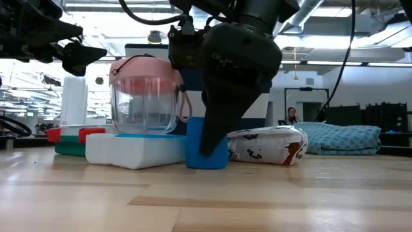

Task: Pack medical supplies into shirt
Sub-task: Put the blue tape into the blue patterned shirt

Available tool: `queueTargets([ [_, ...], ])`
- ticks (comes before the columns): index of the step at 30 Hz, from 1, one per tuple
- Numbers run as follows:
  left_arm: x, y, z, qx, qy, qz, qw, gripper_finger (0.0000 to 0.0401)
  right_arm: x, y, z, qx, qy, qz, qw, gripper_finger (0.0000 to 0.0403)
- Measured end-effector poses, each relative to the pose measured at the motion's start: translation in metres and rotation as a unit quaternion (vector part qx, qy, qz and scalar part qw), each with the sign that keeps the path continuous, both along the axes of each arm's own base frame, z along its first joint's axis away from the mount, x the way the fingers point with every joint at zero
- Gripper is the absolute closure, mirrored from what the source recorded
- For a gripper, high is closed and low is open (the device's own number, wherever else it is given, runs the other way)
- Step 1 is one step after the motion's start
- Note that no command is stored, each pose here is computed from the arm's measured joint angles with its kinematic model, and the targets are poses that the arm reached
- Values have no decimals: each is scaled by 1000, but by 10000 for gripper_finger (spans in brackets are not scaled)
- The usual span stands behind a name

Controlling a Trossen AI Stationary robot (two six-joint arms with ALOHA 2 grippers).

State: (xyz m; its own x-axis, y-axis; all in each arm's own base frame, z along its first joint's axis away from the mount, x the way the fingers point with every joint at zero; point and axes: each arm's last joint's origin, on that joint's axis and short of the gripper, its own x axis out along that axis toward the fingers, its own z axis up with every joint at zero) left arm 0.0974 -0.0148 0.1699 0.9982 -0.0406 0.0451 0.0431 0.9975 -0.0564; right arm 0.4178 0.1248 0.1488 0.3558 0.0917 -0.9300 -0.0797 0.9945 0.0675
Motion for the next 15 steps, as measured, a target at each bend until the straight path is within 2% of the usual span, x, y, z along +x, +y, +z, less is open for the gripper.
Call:
queueTargets([
  [3,0,0,0,0,0,0,1000,67,1,-4,0,3,2,-12,1000,164],
  [10,0,0,0,0,0,0,1000,67,0,-6,0,14,14,-13,1000,257],
  [15,0,0,0,0,0,0,1000,67,-2,-4,0,33,24,-14,999,273],
])
